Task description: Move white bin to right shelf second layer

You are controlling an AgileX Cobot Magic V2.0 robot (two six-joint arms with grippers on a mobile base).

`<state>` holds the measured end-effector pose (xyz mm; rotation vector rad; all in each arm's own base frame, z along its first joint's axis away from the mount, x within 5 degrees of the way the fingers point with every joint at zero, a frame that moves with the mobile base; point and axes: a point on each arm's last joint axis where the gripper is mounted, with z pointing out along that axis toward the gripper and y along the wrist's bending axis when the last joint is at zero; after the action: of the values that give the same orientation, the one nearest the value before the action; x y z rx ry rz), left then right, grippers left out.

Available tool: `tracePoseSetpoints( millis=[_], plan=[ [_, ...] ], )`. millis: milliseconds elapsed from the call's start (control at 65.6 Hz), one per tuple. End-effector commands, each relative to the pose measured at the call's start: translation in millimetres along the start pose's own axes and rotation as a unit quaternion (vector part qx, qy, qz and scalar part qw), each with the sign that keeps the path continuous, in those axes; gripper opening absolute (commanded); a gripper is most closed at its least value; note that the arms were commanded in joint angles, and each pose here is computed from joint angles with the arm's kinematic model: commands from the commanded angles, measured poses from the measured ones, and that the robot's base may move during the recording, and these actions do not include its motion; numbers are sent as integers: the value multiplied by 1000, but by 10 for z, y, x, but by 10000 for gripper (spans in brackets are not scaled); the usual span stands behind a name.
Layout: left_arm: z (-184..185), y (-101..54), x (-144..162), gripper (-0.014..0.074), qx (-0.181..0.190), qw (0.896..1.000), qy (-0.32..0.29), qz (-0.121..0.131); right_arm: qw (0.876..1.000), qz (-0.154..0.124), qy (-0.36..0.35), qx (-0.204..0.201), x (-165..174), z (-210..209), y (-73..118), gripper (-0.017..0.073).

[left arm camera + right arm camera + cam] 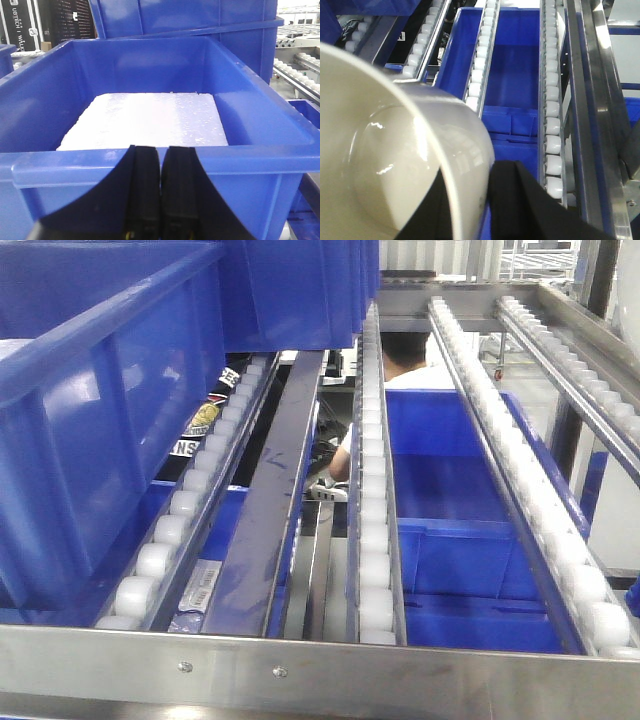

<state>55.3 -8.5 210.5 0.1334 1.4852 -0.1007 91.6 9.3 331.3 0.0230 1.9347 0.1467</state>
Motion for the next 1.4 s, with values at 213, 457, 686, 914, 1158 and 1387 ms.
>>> tracePoseSetpoints(
  millis=[213,457,686,914,1158,1387],
  plan=[
    [-5,4,26,85,-3,999,-33,-6,998,1,-64,-10,-179,-54,24,55],
    [-5,4,26,85,-3,999,-33,-6,998,1,-64,-10,-179,-54,24,55],
    [-5,4,26,85,-3,999,-33,-6,998,1,-64,-10,-179,-54,24,55],
    [-5,4,26,85,-3,999,-33,-6,998,1,-64,-10,-179,-54,24,55],
    [-5,4,26,85,-3,999,-33,-6,997,1,-71,-11,-191,-56,26,55],
    [-5,4,26,85,-3,999,-33,-6,996,16,-86,-23,-224,-43,48,55]
  ],
)
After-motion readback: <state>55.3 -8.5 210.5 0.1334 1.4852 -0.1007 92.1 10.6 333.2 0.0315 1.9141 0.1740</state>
